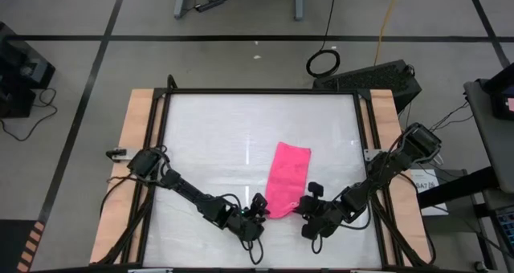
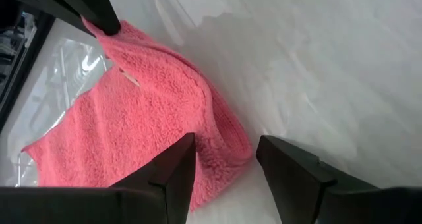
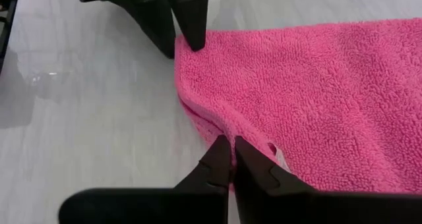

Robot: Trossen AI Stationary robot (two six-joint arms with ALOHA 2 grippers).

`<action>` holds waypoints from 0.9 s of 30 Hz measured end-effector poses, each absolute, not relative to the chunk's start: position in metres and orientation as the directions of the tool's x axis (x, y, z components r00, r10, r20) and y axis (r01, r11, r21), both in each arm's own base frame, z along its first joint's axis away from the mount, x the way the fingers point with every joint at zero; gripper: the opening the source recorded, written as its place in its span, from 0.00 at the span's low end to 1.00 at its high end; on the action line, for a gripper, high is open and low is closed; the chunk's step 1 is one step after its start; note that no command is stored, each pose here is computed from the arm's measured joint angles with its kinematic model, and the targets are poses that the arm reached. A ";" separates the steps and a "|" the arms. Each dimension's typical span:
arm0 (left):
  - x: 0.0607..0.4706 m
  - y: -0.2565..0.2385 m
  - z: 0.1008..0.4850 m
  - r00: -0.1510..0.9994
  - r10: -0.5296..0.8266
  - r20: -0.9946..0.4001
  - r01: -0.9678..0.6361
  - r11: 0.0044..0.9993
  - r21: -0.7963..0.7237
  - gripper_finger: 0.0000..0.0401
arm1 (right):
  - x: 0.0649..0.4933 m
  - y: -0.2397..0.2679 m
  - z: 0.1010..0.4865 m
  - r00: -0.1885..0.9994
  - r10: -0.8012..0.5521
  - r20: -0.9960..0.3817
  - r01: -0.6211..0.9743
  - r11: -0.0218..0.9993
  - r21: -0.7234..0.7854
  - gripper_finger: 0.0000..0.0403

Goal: Roll towel
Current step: Roll the pink towel

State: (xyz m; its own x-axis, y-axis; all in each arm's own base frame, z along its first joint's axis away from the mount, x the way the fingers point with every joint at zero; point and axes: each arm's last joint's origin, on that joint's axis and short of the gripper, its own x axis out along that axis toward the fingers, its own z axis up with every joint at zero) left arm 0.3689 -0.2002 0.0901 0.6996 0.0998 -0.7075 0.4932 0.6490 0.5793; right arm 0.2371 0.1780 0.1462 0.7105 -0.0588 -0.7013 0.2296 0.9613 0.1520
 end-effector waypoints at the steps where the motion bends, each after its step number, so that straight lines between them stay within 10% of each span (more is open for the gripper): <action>1: 0.369 -0.200 0.090 0.699 0.100 -0.708 0.494 0.649 0.579 0.44 | 0.237 0.178 0.146 0.710 -0.059 -0.701 0.230 0.961 0.152 0.00; 15: 0.371 -0.192 0.088 0.668 0.072 -0.741 0.524 0.662 0.536 0.03 | 0.237 0.178 0.146 0.711 -0.060 -0.701 0.237 0.959 0.158 0.00; 27: 0.381 -0.170 0.113 0.647 -0.126 -0.752 0.472 0.841 0.264 0.01 | 0.233 0.181 0.143 0.644 0.050 -0.763 0.157 0.968 0.196 0.00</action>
